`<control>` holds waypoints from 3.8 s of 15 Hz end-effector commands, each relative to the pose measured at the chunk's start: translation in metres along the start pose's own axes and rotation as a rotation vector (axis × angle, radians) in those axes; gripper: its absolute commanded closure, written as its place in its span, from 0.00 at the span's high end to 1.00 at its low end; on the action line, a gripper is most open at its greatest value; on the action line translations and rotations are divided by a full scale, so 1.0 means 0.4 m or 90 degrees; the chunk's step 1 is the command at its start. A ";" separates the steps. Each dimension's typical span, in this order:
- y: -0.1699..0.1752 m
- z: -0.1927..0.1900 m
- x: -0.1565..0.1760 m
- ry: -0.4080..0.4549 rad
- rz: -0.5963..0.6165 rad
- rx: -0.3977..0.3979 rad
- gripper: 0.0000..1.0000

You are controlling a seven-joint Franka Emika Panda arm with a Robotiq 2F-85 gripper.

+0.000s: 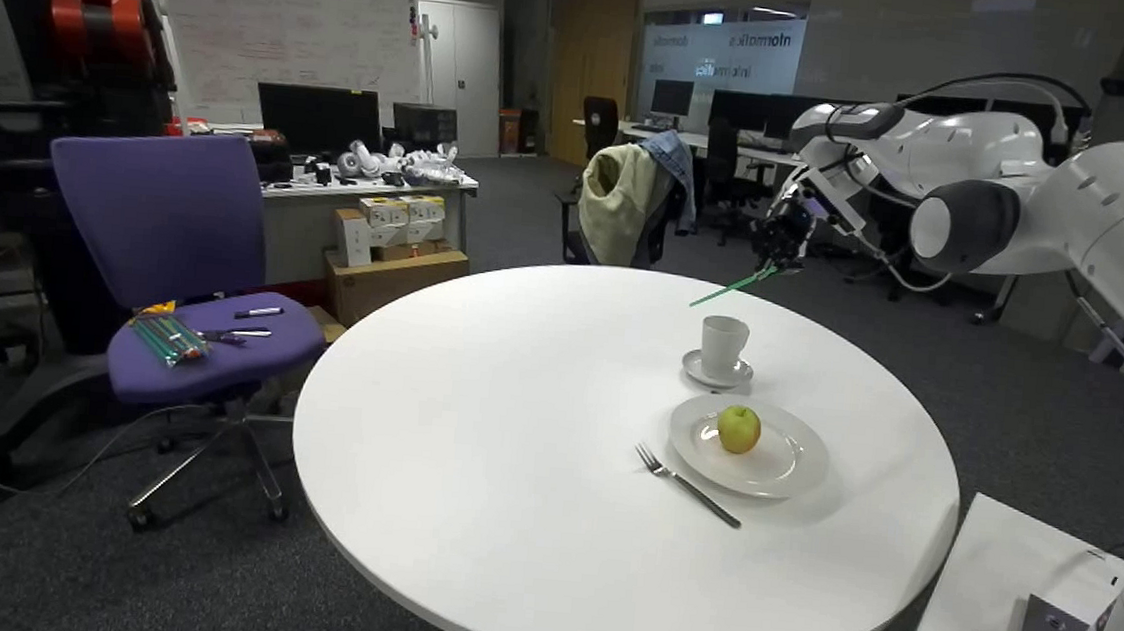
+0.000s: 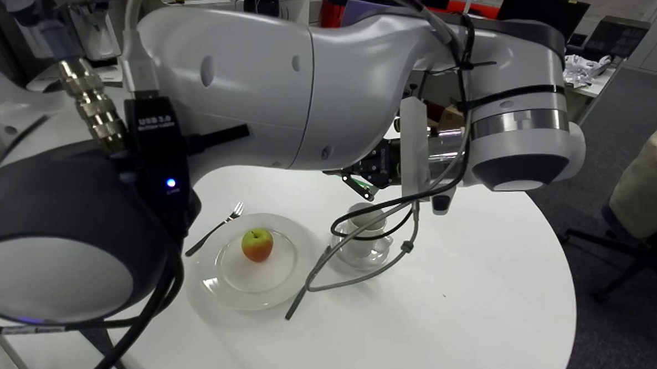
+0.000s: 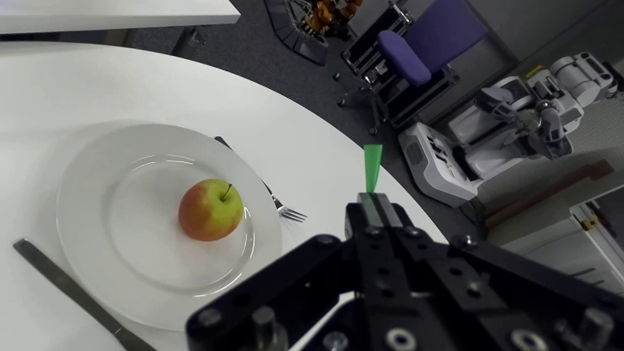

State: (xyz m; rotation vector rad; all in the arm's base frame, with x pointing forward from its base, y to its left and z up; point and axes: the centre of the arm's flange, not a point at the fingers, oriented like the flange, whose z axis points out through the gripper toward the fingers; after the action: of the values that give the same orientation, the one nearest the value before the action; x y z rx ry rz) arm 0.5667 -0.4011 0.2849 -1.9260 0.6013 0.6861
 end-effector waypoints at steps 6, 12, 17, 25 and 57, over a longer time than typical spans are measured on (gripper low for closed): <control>0.038 -0.087 -0.057 0.015 0.023 -0.037 0.00; 0.058 -0.076 -0.096 0.035 0.020 -0.088 0.00; 0.046 -0.054 -0.117 0.026 -0.010 -0.120 0.00; 0.015 0.008 -0.119 -0.026 -0.035 -0.156 0.00; 0.051 0.104 -0.032 -0.089 -0.005 -0.204 0.00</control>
State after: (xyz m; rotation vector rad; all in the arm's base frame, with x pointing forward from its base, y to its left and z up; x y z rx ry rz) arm 0.5566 -0.3746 0.2499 -2.1622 0.4021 0.9695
